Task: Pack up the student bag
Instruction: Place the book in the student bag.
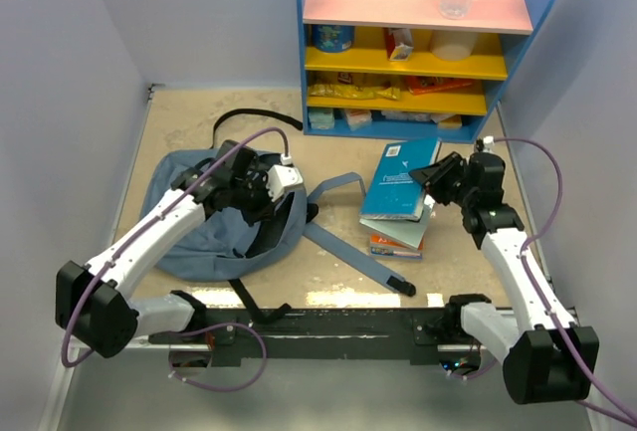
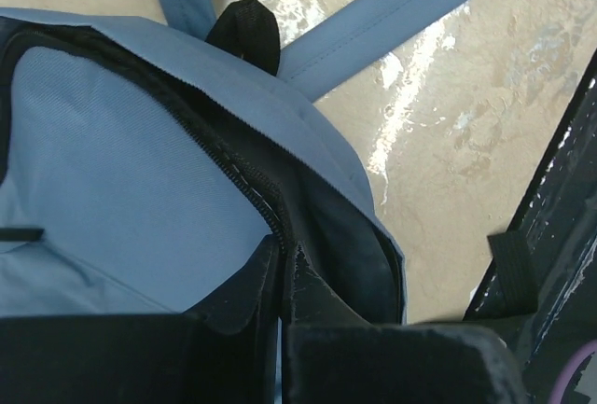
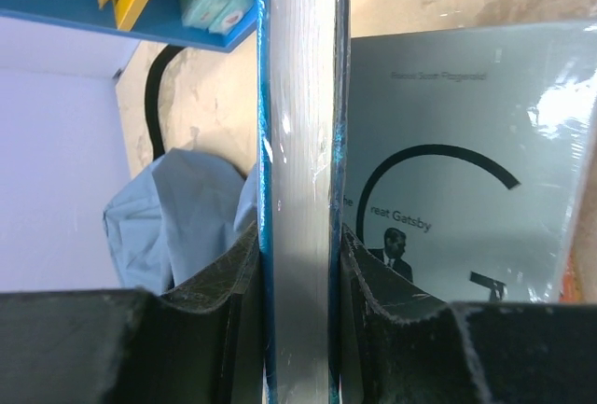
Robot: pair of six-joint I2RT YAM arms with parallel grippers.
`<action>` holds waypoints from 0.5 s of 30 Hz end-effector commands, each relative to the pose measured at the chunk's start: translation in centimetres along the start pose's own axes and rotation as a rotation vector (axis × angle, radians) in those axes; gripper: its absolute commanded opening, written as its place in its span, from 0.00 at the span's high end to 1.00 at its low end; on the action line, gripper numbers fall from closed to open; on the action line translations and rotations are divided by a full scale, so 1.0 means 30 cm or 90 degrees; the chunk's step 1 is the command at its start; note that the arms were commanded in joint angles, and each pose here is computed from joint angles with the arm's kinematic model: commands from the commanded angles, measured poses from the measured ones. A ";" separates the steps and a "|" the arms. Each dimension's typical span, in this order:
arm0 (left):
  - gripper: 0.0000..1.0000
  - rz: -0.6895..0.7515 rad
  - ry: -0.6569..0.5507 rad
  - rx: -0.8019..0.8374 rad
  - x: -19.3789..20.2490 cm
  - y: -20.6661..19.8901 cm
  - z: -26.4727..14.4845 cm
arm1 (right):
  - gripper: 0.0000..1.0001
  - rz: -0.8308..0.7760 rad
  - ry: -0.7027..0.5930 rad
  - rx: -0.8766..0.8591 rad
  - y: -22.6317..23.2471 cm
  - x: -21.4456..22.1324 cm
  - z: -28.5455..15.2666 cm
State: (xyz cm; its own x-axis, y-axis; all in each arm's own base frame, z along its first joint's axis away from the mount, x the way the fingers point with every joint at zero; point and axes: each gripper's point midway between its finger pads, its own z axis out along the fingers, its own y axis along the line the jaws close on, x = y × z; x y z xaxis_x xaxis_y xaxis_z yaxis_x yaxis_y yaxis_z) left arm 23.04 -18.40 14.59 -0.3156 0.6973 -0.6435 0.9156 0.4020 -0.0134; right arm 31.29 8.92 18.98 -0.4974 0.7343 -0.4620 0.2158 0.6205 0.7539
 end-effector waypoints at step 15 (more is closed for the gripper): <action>1.00 -0.002 -0.130 -0.242 -0.096 0.096 -0.310 | 1.00 -0.115 0.117 -0.442 0.876 0.243 -0.063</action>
State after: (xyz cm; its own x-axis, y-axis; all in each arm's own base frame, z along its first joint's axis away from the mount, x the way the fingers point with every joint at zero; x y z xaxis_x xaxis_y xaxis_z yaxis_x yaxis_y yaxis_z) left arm 23.38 -14.20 21.84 -0.2532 0.6178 -0.7445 0.7951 0.5712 0.2036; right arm 31.83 26.63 27.44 -0.6976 0.4821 -0.5301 -0.2370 0.5429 0.8057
